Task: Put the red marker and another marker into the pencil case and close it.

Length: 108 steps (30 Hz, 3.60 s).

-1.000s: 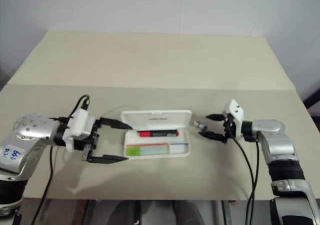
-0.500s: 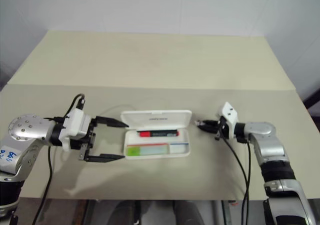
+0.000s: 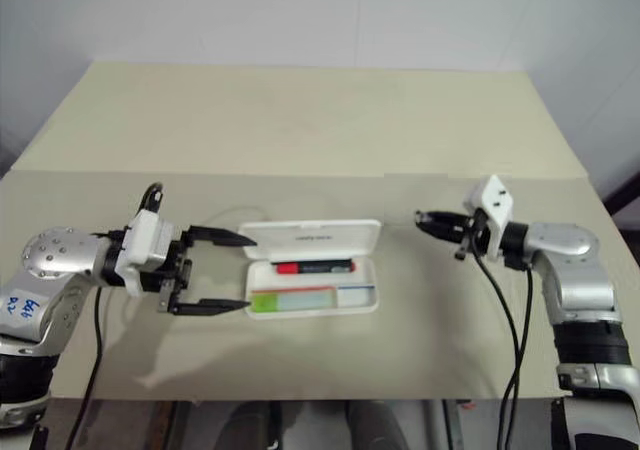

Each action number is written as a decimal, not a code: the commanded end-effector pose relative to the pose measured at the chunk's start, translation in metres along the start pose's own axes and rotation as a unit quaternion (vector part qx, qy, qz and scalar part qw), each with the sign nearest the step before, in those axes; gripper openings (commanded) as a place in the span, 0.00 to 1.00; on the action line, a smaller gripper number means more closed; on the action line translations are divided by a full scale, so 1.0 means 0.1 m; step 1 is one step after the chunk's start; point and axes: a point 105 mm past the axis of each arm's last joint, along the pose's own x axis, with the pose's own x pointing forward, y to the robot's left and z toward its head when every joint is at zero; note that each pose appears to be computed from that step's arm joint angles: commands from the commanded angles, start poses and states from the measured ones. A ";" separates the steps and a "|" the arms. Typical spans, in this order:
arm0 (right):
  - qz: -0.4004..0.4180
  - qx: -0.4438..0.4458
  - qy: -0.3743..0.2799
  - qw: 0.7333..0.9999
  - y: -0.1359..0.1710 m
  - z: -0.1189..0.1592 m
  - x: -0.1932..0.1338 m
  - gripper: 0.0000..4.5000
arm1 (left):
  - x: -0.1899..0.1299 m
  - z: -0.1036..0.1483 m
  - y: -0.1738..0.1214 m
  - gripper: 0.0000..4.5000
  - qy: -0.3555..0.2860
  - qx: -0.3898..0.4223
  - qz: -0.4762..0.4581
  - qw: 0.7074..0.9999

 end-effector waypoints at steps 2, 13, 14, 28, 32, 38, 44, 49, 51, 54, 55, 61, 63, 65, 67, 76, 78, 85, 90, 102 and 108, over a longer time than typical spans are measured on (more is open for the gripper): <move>0.038 -0.032 -0.079 0.996 0.16 0.60 -0.02 0.09 | -0.07 0.03 0.03 1.00 -0.013 0.014 0.008 1.000; 0.241 -0.044 0.019 0.969 1.09 0.37 0.12 0.09 | -0.09 -0.06 0.04 1.00 -0.012 0.005 0.017 1.000; 0.250 -0.049 0.032 0.967 1.12 0.31 0.13 0.09 | -0.08 -0.06 0.04 1.00 -0.012 0.005 0.018 1.000; 0.272 -0.049 0.059 0.959 1.18 -0.05 0.33 0.09 | -0.09 -0.09 0.00 1.00 -0.008 0.002 0.031 0.999; 0.277 -0.050 0.064 0.957 1.18 -0.10 0.37 0.09 | -0.09 -0.09 0.00 1.00 -0.008 0.002 0.033 0.999; 0.267 -0.054 0.067 0.960 1.15 -0.11 0.43 0.53 | -0.08 -0.09 0.01 1.00 -0.006 0.003 0.036 0.999; 0.271 -0.053 0.056 0.960 1.14 -0.04 0.38 0.99 | -0.07 -0.09 0.01 1.00 -0.009 0.006 0.037 0.999; 0.296 -0.017 -0.020 0.955 1.21 0.23 0.22 0.99 | -0.10 -0.18 0.09 1.00 0.019 -0.010 0.063 0.998; 0.296 0.005 -0.045 0.954 1.20 0.32 0.13 0.99 | -0.11 -0.18 0.11 1.00 0.014 -0.004 0.068 0.998; 0.300 0.027 -0.064 0.951 1.19 0.32 -0.05 0.99 | -0.15 -0.16 0.16 1.00 0.008 0.004 0.075 0.997; 0.298 0.029 -0.071 0.951 1.18 0.32 -0.08 0.99 | -0.16 -0.16 0.19 1.00 0.011 0.006 0.081 0.997; 0.255 0.044 -0.080 0.963 1.03 0.28 -0.16 1.00 | -0.25 -0.28 0.43 0.96 0.047 -0.003 0.135 0.990; 0.242 0.041 -0.077 0.966 0.97 0.26 -0.19 1.00 | -0.25 -0.28 0.50 0.87 0.047 -0.003 0.145 0.988; 0.226 0.037 -0.074 0.971 0.90 0.25 -0.22 1.00 | -0.28 -0.31 0.61 0.72 0.061 0.001 0.160 0.985; 0.217 0.034 -0.075 0.973 0.87 0.24 -0.23 1.00 | -0.29 -0.32 0.68 0.57 0.066 0.007 0.166 0.984; 0.182 0.032 -0.095 0.978 0.77 0.29 -0.28 1.00 | -0.28 -0.31 0.86 0.00 0.072 0.025 0.139 0.987; 0.175 0.034 -0.105 0.978 0.74 0.32 -0.29 1.00 | -0.26 -0.32 0.91 0.00 0.071 0.029 0.128 0.989; 0.159 0.055 -0.192 0.967 0.63 0.48 -0.40 1.00 | -0.07 -0.35 1.09 0.00 0.066 0.045 0.083 0.993; 0.142 0.045 -0.172 0.974 0.59 0.42 -0.45 1.00 | 0.17 -0.31 1.09 0.00 0.045 0.056 0.017 0.997; 0.137 0.030 -0.130 0.982 0.57 0.31 -0.73 1.00 | 0.45 -0.19 0.80 0.00 0.016 0.071 -0.127 0.989; 0.125 0.029 -0.122 0.984 0.55 0.29 -0.73 1.00 | 0.55 -0.06 0.54 0.00 -0.005 0.076 -0.184 0.980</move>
